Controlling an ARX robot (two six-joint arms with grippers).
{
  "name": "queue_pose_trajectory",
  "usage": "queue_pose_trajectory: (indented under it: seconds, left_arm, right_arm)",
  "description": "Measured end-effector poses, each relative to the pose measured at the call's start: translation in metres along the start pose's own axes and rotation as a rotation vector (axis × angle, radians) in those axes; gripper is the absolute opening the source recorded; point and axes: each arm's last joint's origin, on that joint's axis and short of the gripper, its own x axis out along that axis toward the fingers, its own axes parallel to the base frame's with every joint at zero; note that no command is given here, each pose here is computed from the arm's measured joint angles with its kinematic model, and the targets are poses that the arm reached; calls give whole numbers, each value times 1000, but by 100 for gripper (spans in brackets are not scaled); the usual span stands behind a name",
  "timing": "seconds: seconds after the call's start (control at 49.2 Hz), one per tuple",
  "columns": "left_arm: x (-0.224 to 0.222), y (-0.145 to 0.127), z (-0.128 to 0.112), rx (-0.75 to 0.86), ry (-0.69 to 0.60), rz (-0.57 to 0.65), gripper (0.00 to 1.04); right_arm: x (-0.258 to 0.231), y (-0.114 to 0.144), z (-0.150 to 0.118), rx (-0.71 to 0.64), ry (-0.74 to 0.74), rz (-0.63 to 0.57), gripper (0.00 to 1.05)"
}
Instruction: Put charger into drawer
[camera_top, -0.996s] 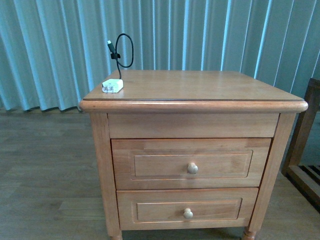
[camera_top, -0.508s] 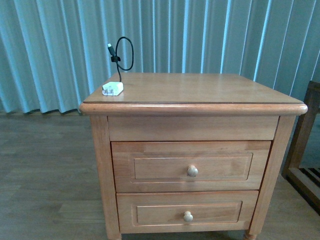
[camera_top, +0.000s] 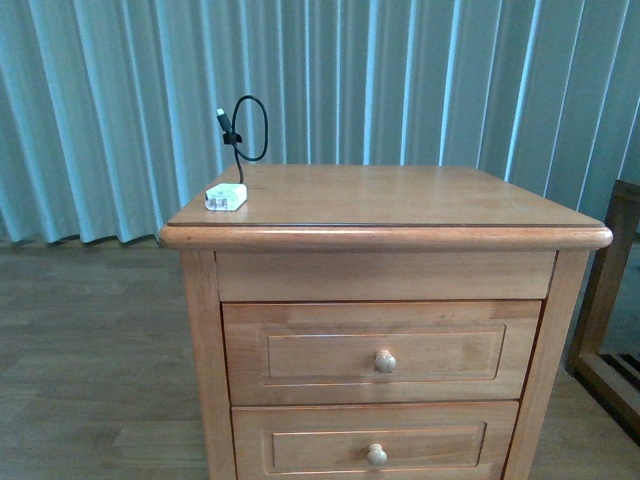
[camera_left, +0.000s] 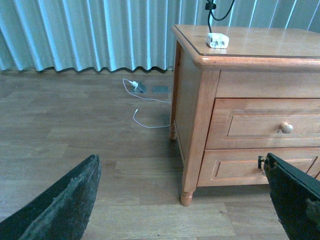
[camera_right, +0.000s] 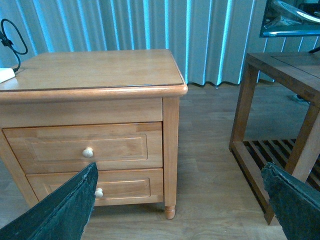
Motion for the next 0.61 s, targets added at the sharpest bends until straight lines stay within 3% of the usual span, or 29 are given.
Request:
queue_pose_trajectory:
  seconds: [0.244, 0.366, 0.61]
  left_arm:
    - [0, 0, 0, 0, 0, 0, 99]
    - [0, 0, 0, 0, 0, 0, 99]
    - [0, 0, 0, 0, 0, 0, 99]
  right_arm:
    - [0, 0, 0, 3, 8, 5, 97]
    - [6, 3, -4, 51, 174, 28, 97]
    - [39, 16, 6, 57, 263, 106, 97]
